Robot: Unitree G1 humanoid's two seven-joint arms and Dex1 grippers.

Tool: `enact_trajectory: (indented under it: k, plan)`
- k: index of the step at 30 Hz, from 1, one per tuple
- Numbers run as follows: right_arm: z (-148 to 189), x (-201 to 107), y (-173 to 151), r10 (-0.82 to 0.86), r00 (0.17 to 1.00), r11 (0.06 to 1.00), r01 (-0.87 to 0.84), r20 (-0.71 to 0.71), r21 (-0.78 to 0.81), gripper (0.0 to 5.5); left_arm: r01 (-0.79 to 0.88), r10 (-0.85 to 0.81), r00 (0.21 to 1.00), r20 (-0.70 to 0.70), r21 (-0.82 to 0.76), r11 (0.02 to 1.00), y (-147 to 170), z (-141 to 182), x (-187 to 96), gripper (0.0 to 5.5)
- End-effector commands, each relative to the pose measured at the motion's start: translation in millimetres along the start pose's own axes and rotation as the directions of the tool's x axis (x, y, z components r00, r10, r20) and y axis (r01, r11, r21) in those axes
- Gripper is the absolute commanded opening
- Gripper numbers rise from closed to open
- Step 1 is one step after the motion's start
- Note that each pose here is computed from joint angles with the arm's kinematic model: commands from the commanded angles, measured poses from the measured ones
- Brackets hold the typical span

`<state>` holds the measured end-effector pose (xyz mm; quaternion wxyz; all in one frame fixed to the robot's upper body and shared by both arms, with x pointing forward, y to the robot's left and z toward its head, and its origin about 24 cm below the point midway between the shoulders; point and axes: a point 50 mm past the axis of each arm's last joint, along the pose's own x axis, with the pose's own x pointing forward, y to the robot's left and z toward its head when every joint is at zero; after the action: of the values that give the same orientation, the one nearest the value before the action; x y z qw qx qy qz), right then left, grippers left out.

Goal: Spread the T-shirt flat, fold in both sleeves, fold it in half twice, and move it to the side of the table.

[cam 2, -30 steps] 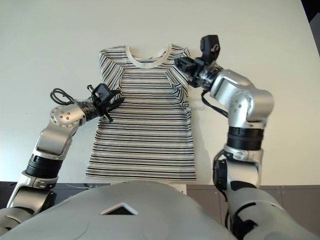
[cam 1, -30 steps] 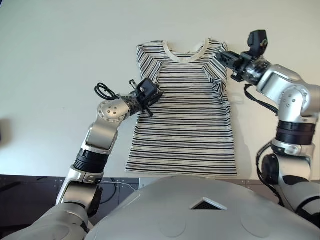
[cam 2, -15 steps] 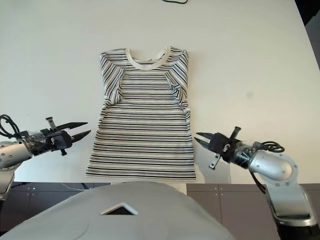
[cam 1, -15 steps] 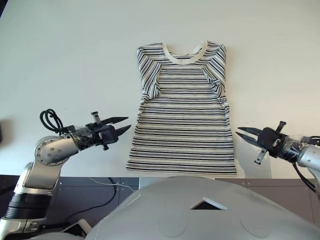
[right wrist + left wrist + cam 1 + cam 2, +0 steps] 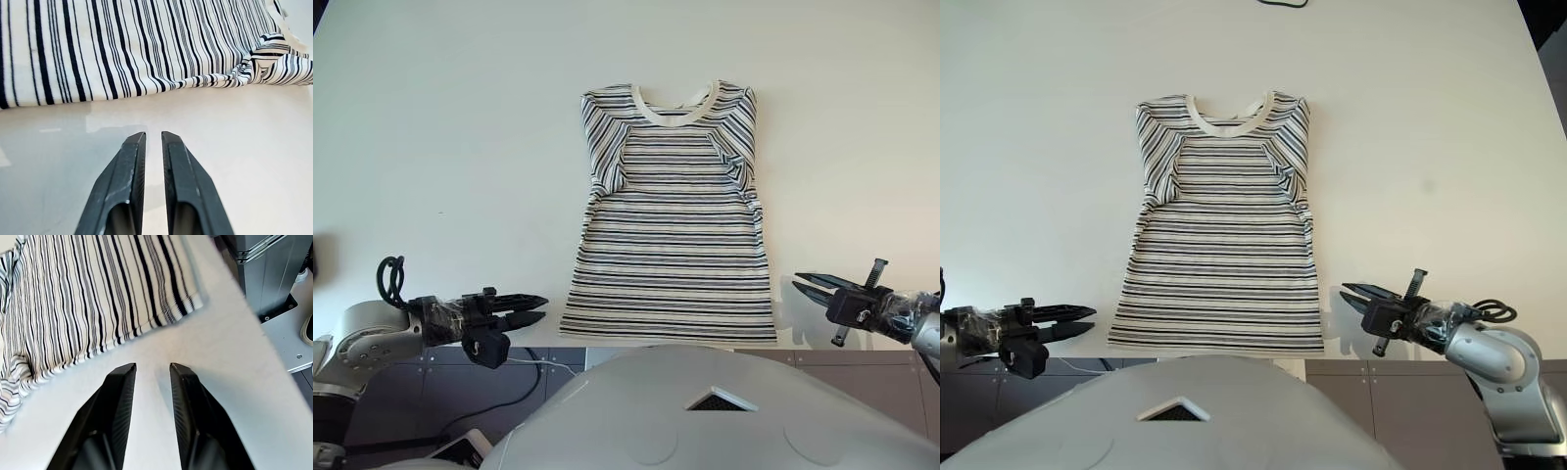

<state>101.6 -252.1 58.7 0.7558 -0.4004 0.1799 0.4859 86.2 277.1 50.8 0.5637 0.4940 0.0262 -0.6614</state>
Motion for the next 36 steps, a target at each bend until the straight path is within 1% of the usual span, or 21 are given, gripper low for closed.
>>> enact_trajectory:
  k: [1,6,11,15,20,23,28,31,36]
  plan:
    - [-4.2,2.0,-2.5,-0.016,1.000,1.000,0.016,-0.008,-0.024,0.59,0.064,-0.065,0.997,0.028,0.042,0.997,-6.4,2.2,5.7,1.74]
    - [-7.4,2.4,-5.2,-0.016,1.000,0.999,0.016,-0.008,-0.040,0.59,0.100,-0.104,0.992,0.069,0.062,0.993,-15.5,9.9,13.7,1.74]
    - [-2.9,8.1,-8.5,-0.018,1.000,0.998,0.019,0.015,-0.054,0.59,0.098,-0.107,0.991,0.081,0.102,0.990,-11.0,13.1,20.6,1.74]
    - [-1.0,9.8,-9.6,-0.014,1.000,0.998,0.016,0.025,-0.063,0.59,0.071,-0.077,0.997,0.032,0.151,0.986,0.4,2.9,25.9,1.74]
    - [-0.1,10.9,-12.4,-0.010,0.999,0.997,0.012,0.031,-0.075,0.59,0.042,-0.041,0.999,-0.008,0.176,0.984,5.1,-9.1,30.1,1.74]
    - [0.4,11.7,-12.2,-0.008,0.999,0.997,0.011,0.033,-0.080,0.59,0.036,-0.039,0.999,0.009,0.187,0.982,2.8,-8.5,34.3,1.74]
    - [-0.3,11.5,-12.9,-0.008,0.999,0.996,0.010,0.032,-0.086,0.59,0.047,-0.064,0.994,0.089,0.181,0.982,-7.2,3.9,36.2,1.74]
    - [-0.8,11.0,-13.0,-0.009,1.000,0.996,0.012,0.030,-0.088,0.59,0.082,-0.099,0.991,0.095,0.173,0.982,-15.7,5.4,34.3,1.74]
    - [-1.1,10.5,-13.6,-0.009,1.000,0.996,0.011,0.027,-0.092,0.59,0.082,-0.097,0.992,0.079,0.170,0.982,-13.5,1.7,32.9,1.74]
